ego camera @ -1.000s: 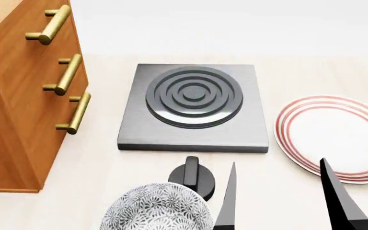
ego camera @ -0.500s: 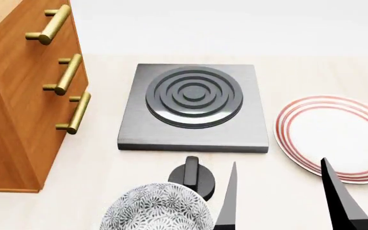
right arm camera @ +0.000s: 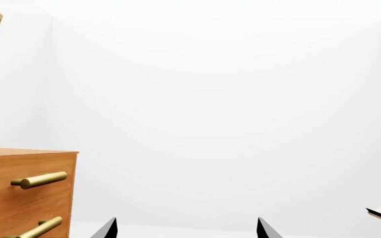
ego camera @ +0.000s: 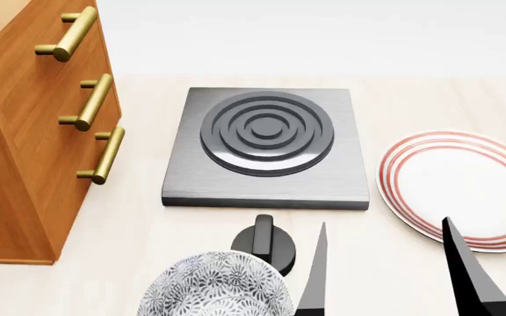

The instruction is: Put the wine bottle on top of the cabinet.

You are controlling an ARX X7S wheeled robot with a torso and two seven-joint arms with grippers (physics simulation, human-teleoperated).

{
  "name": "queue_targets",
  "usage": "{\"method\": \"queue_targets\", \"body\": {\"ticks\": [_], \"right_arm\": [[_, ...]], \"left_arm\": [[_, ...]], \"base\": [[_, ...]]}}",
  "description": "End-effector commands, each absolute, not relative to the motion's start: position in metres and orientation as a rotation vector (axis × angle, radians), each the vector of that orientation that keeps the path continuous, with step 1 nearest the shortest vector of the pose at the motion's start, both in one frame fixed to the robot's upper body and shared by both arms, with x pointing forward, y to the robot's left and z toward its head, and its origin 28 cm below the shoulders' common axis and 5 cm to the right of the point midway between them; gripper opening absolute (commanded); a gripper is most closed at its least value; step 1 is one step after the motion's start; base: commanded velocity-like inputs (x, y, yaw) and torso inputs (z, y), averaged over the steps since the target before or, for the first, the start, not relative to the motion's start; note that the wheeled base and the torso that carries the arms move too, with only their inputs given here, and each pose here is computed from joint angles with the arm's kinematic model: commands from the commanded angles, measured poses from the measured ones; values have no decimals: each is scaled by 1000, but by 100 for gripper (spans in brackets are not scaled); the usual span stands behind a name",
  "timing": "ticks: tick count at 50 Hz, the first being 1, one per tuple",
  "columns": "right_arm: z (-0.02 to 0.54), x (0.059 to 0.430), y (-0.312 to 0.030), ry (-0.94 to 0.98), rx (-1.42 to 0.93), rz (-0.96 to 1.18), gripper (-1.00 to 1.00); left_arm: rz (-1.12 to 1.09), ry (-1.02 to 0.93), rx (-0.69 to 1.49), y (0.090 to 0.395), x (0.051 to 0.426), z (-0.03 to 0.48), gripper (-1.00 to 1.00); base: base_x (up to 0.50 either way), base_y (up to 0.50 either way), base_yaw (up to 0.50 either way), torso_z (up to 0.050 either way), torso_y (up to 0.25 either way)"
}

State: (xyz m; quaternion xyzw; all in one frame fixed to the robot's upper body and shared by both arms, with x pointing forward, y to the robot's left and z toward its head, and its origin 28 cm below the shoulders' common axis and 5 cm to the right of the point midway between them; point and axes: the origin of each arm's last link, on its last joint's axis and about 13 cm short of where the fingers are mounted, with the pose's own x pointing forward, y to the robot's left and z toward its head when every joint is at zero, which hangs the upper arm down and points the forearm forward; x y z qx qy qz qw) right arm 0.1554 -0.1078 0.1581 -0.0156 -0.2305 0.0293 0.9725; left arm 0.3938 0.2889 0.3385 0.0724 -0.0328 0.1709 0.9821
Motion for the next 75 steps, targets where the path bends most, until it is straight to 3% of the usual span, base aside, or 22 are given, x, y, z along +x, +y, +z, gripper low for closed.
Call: {"method": "queue_targets", "body": {"ticks": [1,31,67,68,75], "right_arm": [[157,156,-108,-463,-32,59,100],[156,156,-107,-460,-35,62,100],[154,157,-106,-456,-34,65,100],[154,157,-106,-455,-35,65,100],[154,157,-106,-453,-35,68,100]], "left_arm": [[375,-52,108,292,392,328,-100],[369,-12,18,296,395,291,-100],[366,-25,-38,299,395,291,-100],[365,-25,-37,299,395,291,100],[368,-21,-30,299,394,290,100]], "base": [[0,0,0,0,0],[0,0,0,0,0],[0,0,1,0,0],[0,0,0,0,0],[0,0,0,0,0]]}}
